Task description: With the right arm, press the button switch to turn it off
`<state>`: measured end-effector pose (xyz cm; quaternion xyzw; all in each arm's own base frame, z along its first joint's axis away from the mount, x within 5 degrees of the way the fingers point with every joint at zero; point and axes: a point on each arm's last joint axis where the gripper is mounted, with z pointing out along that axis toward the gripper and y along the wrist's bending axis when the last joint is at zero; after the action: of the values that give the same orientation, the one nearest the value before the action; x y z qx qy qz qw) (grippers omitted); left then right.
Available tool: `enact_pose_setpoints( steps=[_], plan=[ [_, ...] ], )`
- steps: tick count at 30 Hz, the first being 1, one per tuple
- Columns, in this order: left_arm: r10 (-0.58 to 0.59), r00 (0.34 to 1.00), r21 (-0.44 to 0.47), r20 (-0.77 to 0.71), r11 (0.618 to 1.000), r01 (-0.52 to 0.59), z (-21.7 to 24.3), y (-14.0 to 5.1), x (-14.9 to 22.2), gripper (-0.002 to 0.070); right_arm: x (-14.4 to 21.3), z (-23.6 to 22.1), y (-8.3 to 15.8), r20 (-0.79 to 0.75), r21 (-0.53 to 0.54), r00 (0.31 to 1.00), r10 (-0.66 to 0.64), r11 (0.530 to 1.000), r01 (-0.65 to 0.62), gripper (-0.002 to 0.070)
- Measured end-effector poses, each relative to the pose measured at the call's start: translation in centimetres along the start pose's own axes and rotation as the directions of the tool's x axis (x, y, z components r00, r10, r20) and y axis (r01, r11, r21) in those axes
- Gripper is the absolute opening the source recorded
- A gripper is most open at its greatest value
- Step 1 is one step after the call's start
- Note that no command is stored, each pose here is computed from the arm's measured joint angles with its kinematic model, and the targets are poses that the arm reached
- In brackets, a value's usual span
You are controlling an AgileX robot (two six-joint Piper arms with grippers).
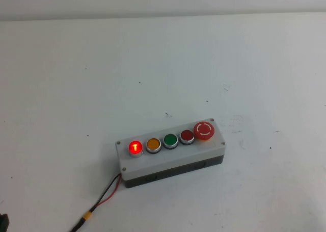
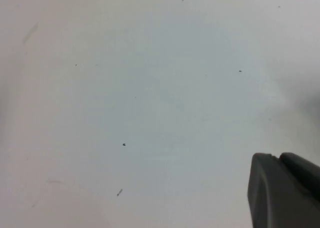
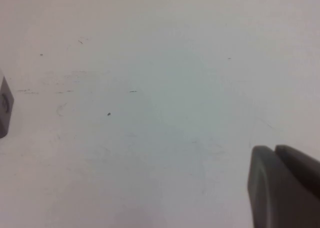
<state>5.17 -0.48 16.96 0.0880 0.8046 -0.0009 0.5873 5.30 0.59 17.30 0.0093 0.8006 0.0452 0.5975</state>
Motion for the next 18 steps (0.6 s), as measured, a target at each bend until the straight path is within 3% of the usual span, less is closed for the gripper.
enact_pose_setpoints(
  steps=[18],
  plan=[
    [0.000, 1.000, 0.000, 0.000, 1.000, 0.000, 0.00, 0.00, 0.00, -0.0002, -0.09, 0.00, -0.01, 0.010, 0.001, 1.000, 0.000, 1.000, 0.000, -0.0016]
  ],
)
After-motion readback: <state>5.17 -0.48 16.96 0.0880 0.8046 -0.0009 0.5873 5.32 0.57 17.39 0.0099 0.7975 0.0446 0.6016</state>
